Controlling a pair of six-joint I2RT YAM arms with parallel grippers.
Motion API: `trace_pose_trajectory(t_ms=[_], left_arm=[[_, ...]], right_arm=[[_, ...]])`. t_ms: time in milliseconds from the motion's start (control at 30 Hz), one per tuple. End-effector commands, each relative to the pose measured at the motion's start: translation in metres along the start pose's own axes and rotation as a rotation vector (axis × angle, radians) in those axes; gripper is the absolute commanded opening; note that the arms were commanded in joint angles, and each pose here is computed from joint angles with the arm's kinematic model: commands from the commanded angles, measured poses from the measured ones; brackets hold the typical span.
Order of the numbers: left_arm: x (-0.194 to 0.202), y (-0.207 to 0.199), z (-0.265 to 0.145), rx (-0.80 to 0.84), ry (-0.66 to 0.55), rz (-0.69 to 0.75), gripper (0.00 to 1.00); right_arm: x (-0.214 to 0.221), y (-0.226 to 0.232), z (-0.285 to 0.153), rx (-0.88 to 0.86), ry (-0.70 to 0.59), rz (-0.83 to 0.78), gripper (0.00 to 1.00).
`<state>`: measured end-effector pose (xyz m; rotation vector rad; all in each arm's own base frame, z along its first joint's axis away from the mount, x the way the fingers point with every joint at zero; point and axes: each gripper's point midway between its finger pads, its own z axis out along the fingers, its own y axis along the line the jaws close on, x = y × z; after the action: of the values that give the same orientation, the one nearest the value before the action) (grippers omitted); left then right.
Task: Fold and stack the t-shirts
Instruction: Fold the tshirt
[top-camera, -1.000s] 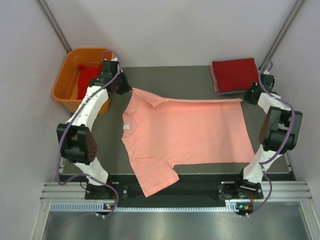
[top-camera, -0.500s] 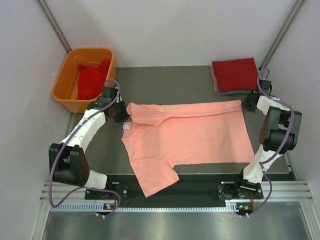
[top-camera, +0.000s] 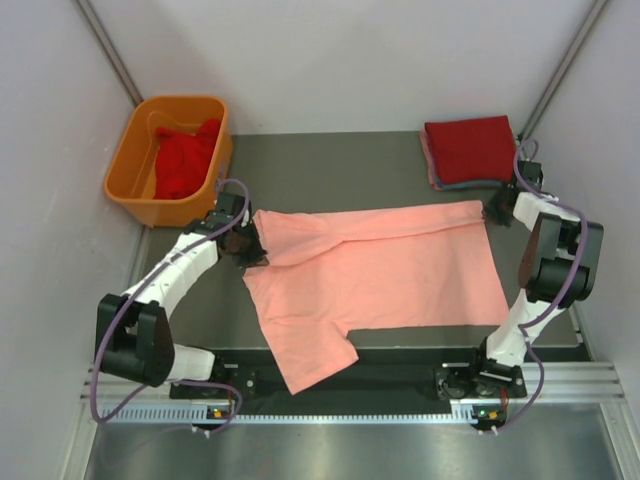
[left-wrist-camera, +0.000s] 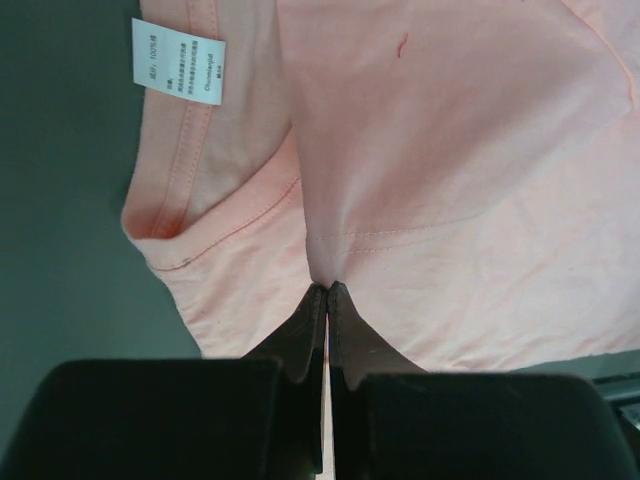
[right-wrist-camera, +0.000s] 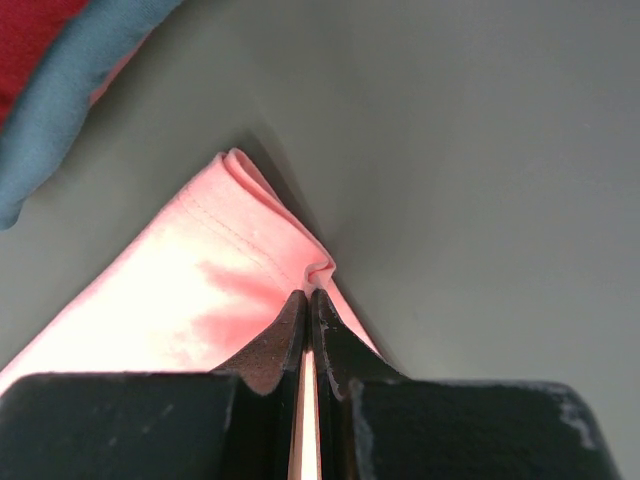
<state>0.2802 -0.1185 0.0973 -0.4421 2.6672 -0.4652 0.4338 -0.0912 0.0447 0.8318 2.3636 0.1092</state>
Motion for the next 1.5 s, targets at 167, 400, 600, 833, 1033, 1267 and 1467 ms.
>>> trace_pose_trajectory(t_ms=[167, 400, 600, 833, 1033, 1267, 1467], left_arm=[[-0.005, -0.006, -0.012, -0.018, -0.064, -0.015, 0.00], [0.003, -0.028, -0.026, 0.062, -0.085, -0.045, 0.00], [0.026, -0.010, -0.006, -0.037, -0.046, -0.020, 0.00], [0.017, 0.009, -0.011, -0.186, -0.082, 0.049, 0.09], [-0.010, 0.012, -0.031, -0.290, -0.120, 0.150, 0.25], [-0.074, -0.031, -0.028, -0.206, -0.239, 0.202, 0.31], [-0.132, -0.069, 0.009, -0.086, -0.274, 0.217, 0.28]], right_arm=[[-0.026, 0.003, -0.017, -0.013, -0.071, -0.008, 0.00], [-0.025, 0.003, -0.017, -0.016, -0.070, -0.010, 0.00], [-0.017, -0.001, -0.016, -0.001, -0.048, -0.004, 0.01], [-0.007, -0.009, -0.013, 0.040, 0.004, 0.004, 0.09], [-0.011, -0.015, -0.035, 0.089, -0.003, 0.008, 0.21], [-0.010, -0.007, -0.051, 0.053, -0.019, 0.017, 0.28], [-0.019, 0.029, -0.042, -0.101, -0.052, 0.010, 0.26]])
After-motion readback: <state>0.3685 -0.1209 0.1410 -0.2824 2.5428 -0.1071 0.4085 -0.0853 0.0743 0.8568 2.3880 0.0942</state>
